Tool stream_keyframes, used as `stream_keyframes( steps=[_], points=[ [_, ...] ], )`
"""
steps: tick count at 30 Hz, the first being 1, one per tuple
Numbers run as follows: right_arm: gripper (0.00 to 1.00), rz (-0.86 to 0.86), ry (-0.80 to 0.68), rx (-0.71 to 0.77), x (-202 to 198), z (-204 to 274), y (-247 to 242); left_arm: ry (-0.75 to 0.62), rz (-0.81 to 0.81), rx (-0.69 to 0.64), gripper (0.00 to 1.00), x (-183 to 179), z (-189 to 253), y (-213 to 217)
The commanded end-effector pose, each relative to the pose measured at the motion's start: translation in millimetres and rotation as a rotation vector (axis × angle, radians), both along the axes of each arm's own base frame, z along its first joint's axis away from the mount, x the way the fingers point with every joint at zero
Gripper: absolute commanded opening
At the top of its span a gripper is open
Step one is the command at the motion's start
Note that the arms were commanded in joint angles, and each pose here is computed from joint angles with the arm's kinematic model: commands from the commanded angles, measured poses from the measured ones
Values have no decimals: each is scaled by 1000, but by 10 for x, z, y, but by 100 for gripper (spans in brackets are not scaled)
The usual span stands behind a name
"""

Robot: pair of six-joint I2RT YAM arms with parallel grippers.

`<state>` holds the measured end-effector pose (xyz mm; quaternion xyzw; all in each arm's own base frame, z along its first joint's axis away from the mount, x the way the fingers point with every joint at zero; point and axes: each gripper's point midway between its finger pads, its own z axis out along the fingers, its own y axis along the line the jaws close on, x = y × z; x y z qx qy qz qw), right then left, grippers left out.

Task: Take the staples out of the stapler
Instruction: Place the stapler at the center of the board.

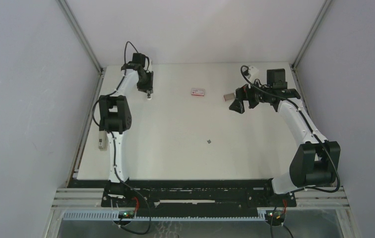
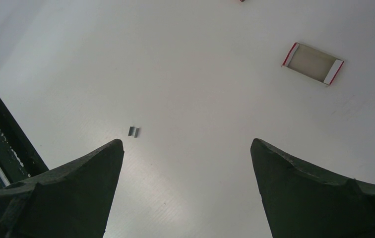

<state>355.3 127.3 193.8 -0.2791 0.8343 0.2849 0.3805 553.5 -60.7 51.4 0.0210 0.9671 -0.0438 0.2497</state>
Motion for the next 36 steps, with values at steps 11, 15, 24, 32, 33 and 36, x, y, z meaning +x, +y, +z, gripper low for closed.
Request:
stream_keyframes(
  steps=[11,15,24,32,33,36],
  points=[
    [100,5,-46,41,-20,204,-16,2,-9,-4,38,17,120,-25],
    [100,1,-43,46,-21,212,-25,30,-12,2,38,-43,60,-30],
    [100,0,-41,51,-25,220,-24,40,-7,19,43,-59,30,-26],
    [100,-1,-42,58,-34,241,-36,9,4,17,62,-51,143,-17],
    [100,1,-44,60,-39,247,-29,-4,3,17,66,-48,204,-21],
    [100,4,-43,63,-47,253,-26,-62,4,16,77,-40,496,-3]
  ],
)
